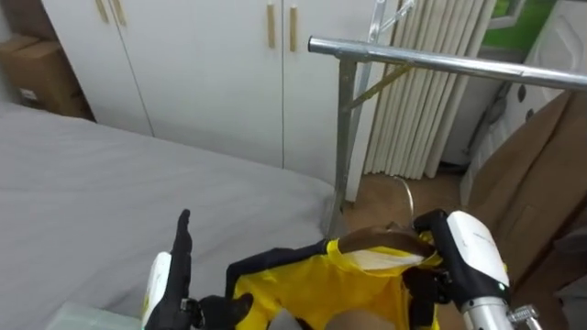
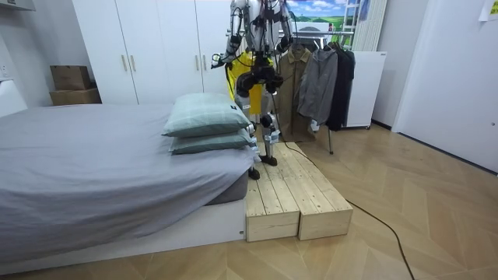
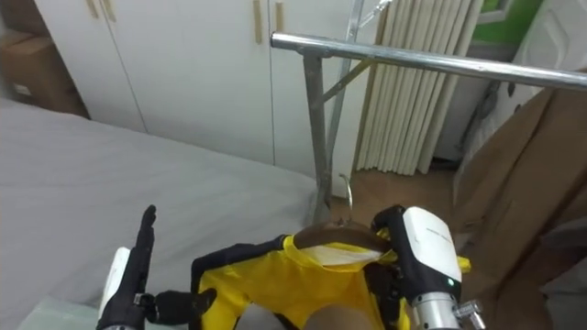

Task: Hang clothes

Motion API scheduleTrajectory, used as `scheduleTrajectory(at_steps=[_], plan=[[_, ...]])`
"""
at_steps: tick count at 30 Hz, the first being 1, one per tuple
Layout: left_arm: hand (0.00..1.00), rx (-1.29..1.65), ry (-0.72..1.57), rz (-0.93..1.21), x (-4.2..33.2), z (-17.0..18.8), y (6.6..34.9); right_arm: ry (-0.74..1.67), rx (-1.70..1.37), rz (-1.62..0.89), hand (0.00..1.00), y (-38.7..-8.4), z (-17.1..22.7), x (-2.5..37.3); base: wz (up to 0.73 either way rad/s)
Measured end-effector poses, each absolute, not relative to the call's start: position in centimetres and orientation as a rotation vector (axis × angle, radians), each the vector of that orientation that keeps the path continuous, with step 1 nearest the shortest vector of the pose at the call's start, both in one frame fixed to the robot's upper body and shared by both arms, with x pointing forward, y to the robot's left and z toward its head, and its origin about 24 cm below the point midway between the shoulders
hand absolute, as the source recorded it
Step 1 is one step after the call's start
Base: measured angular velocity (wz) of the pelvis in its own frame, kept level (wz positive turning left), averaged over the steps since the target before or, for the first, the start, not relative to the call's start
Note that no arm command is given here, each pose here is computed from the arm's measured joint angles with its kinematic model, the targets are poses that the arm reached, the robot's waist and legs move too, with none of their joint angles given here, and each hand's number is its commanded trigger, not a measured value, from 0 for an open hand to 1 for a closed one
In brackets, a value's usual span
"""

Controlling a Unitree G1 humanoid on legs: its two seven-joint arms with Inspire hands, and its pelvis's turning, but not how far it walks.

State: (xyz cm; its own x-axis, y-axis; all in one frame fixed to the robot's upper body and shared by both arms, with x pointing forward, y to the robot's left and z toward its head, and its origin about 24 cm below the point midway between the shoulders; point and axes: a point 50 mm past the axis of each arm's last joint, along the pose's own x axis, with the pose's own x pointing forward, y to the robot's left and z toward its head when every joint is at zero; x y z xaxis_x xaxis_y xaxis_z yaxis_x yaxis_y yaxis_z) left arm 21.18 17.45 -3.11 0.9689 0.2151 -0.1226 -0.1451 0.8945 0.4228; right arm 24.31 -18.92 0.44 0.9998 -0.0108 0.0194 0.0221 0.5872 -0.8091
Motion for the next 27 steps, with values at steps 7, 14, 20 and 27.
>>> scheduleTrajectory(at_steps=[7, 14, 20, 27], plan=[[0.00, 0.447, 0.167, 0.226, 21.7, -2.9, 18.7, 0.001, -0.928, -0.025, 1.00, -18.9, 0.5, 24.5, -0.35], [0.00, 0.413, 0.146, 0.262, 22.2, -2.4, 18.8, -0.064, -0.915, -0.032, 1.00, -18.3, 2.0, 25.3, -0.12], [0.00, 0.394, 0.136, 0.260, 22.4, -2.3, 18.2, -0.099, -0.883, -0.039, 1.00, -17.5, 2.7, 25.4, -0.07], [0.00, 0.399, 0.140, 0.254, 22.4, -2.3, 18.2, -0.129, -0.881, -0.053, 1.00, -17.3, 3.8, 25.5, -0.09]])
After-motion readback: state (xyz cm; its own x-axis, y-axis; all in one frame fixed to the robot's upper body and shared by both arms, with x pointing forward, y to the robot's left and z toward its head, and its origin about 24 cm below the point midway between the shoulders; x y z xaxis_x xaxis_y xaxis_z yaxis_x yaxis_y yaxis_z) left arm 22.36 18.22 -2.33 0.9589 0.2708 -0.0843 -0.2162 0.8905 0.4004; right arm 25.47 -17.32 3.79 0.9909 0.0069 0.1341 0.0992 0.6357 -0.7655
